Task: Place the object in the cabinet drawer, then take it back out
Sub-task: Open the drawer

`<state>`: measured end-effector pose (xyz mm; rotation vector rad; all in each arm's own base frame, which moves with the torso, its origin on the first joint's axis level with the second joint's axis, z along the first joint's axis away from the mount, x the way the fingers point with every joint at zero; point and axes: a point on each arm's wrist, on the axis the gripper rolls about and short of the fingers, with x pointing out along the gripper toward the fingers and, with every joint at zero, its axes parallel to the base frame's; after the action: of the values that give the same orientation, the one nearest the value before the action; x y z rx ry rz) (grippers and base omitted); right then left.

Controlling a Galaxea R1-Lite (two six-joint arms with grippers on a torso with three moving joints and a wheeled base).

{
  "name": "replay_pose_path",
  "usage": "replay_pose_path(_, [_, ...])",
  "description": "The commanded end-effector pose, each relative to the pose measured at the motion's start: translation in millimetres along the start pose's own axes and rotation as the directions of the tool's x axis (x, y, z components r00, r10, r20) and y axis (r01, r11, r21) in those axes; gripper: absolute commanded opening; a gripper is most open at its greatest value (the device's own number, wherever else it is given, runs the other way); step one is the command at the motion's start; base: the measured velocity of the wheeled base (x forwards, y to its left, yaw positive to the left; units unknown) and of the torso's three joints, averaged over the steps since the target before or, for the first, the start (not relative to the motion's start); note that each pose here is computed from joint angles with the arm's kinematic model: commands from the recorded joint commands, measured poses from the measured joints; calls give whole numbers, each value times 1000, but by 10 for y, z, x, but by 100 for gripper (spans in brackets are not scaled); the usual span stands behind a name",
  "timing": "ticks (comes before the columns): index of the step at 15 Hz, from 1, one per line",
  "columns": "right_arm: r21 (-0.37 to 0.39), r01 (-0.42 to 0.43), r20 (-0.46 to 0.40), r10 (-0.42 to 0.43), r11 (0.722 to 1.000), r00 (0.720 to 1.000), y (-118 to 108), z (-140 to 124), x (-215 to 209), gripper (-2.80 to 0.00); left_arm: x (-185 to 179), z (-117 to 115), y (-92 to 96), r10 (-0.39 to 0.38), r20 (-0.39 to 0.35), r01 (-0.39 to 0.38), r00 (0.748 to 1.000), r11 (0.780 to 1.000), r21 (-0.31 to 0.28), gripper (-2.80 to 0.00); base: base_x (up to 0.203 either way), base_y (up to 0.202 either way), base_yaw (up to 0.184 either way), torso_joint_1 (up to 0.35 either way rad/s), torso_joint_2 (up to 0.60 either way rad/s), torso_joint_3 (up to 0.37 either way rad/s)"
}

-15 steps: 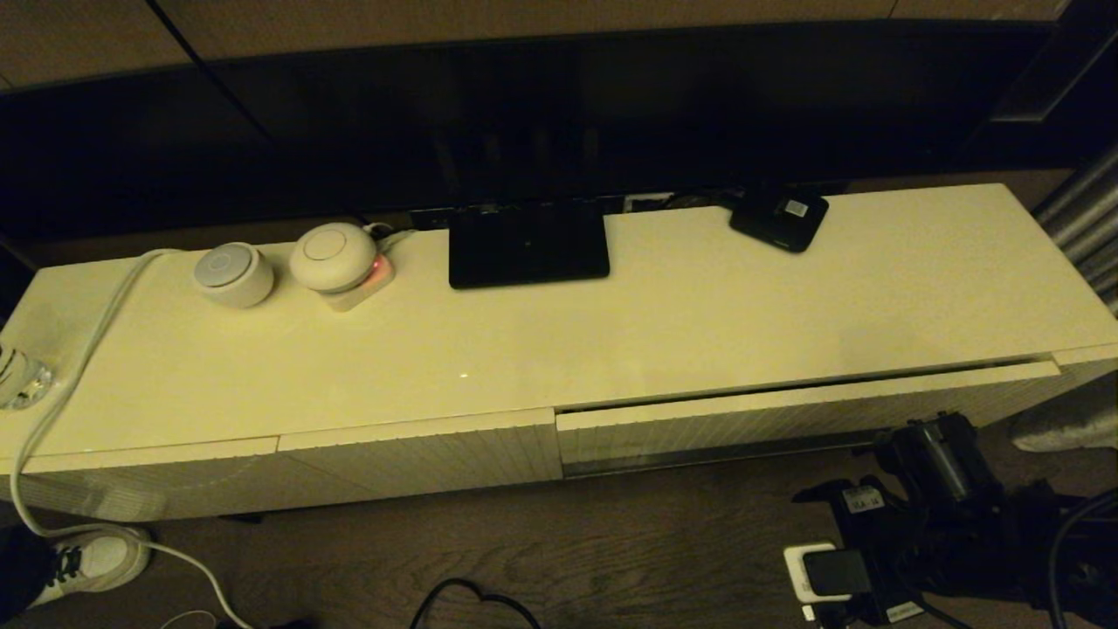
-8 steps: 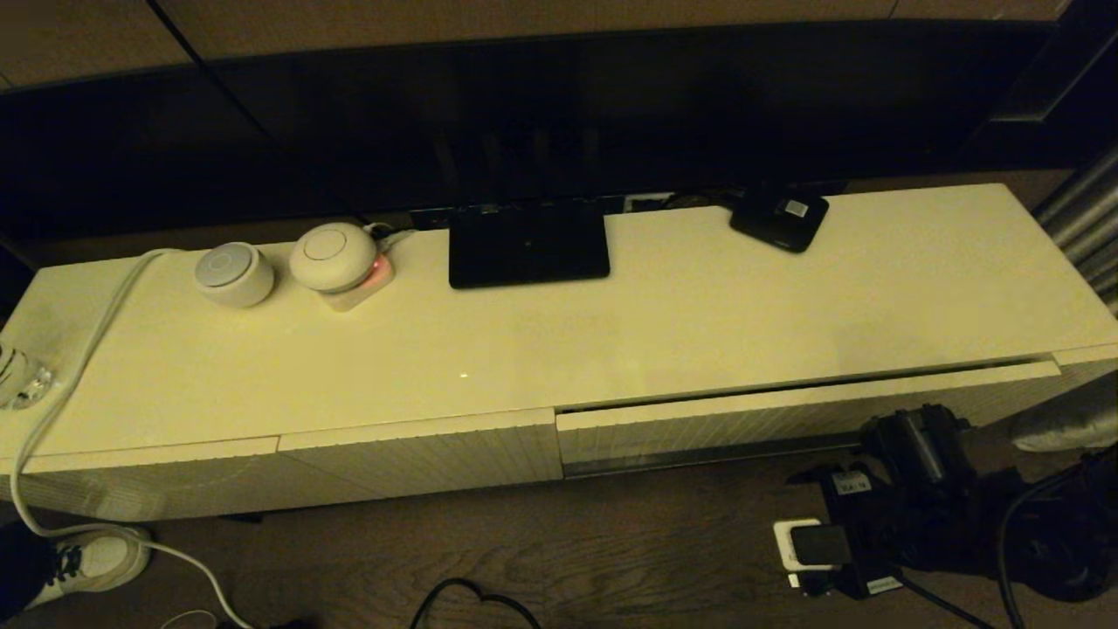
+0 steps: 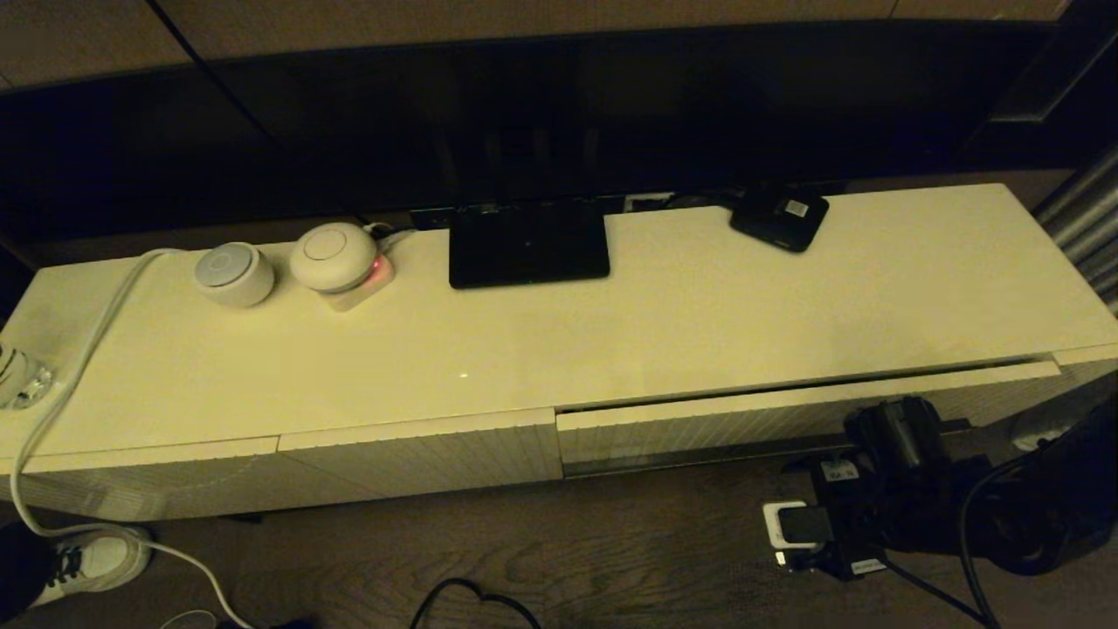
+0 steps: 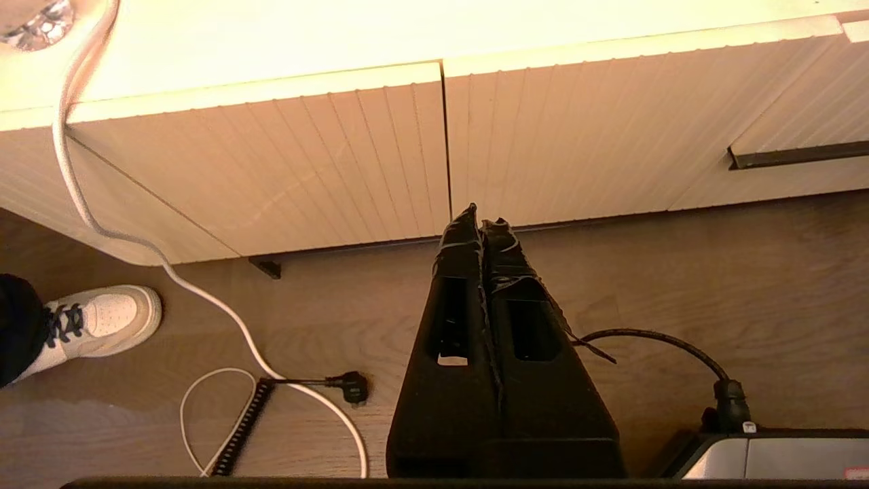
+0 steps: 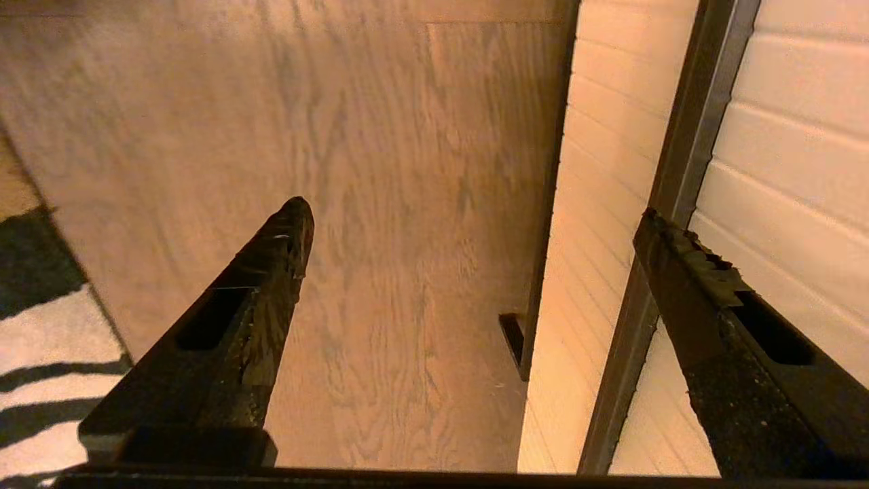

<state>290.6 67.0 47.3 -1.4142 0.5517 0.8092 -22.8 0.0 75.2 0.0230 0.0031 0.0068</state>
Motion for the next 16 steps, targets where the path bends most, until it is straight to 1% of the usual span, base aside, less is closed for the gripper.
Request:
replay_pose_path(1, [-1, -5, -5, 5, 1000, 1000, -20, -21, 85, 0, 2, -9, 0, 1, -3, -1, 1000, 1000, 0, -280, 0, 0, 0, 0, 0, 0])
replay_pose_path(8, [7, 5, -18, -5, 1000, 1000, -102, -58, 206, 0, 2, -9, 0, 1, -3, -1, 1000, 1000, 0, -280, 0, 0, 0, 0, 0, 0])
replay_pose_path(13, [11, 52, -13, -52, 999, 999, -206, -51, 245, 0, 2, -9, 0, 1, -3, -1, 1000, 1000, 0, -280, 0, 0, 0, 0, 0, 0])
replay_pose_path(16, [10, 63, -13, -62, 998, 998, -241, -48, 263, 0, 2, -9, 0, 1, -3, -1, 1000, 1000, 0, -280, 0, 0, 0, 0, 0, 0])
